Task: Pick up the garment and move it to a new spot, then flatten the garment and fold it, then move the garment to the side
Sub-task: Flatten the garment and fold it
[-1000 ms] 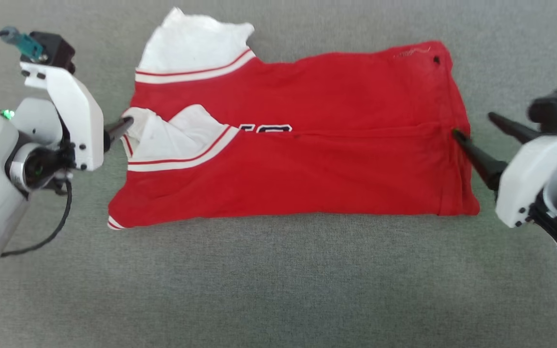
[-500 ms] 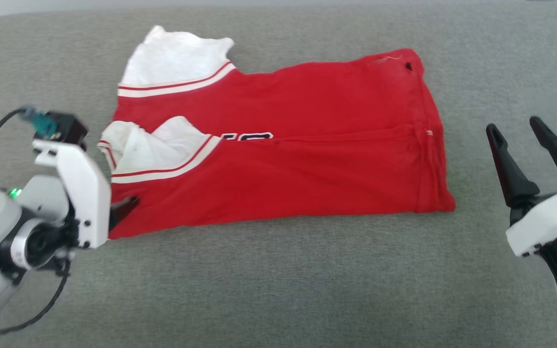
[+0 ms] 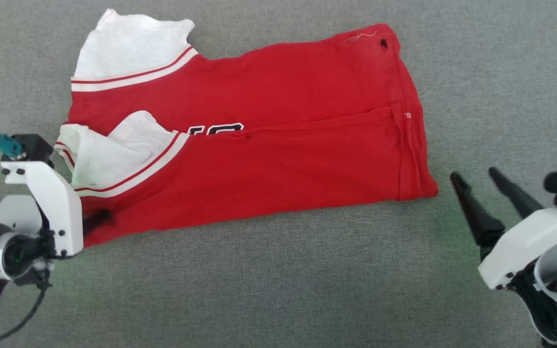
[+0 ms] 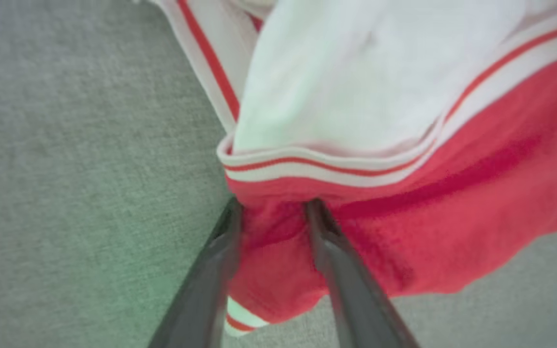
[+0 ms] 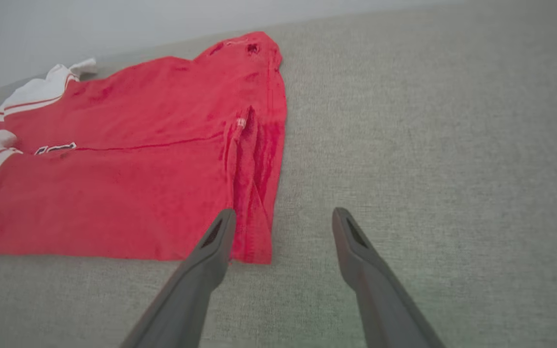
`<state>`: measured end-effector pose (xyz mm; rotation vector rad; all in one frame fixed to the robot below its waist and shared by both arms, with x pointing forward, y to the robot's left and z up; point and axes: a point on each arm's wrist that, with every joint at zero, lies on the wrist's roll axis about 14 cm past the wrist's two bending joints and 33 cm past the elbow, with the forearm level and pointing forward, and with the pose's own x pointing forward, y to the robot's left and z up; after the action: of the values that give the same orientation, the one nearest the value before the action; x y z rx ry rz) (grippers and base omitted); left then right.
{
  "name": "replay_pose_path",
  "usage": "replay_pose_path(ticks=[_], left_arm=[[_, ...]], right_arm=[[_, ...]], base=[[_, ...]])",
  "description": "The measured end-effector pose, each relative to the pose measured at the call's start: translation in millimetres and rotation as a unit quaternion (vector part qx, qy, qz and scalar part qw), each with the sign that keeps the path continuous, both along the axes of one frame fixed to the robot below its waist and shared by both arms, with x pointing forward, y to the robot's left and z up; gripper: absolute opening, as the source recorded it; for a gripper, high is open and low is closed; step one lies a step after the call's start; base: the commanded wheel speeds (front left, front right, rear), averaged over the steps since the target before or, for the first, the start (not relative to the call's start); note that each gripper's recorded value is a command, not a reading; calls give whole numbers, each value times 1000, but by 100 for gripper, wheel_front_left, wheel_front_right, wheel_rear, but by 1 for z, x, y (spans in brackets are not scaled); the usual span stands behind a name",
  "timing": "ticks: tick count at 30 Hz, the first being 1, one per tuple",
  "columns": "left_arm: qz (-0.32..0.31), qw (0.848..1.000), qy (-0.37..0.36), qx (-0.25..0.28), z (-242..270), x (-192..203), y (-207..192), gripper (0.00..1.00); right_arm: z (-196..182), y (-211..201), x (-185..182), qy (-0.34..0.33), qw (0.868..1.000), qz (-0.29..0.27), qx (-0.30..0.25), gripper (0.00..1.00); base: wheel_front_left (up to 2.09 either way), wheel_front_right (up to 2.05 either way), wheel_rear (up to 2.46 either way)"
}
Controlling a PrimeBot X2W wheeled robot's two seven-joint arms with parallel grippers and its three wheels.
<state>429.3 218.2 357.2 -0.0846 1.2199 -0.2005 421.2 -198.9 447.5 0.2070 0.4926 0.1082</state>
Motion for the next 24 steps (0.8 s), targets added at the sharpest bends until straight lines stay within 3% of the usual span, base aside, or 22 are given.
replay_pose_path(ticks=[11, 20, 22, 24], left_arm=[[-4, 1000, 1, -15, -10, 10, -4, 0], [0, 1000, -4, -24, -12, 10, -3, 0], [0, 1000, -7, -24, -12, 10, -3, 0], [1, 1000, -9, -26, -12, 9, -2, 0]], right_arm=[[-52, 22, 15, 144, 988, 50, 21, 100], [-81, 45, 20, 257, 957, 130, -25, 100], [-83, 47, 19, 273, 951, 144, -38, 0], [-83, 48, 19, 278, 947, 154, -45, 0]], base=[[0, 0, 0], [0, 0, 0], [0, 0, 0], [0, 0, 0]])
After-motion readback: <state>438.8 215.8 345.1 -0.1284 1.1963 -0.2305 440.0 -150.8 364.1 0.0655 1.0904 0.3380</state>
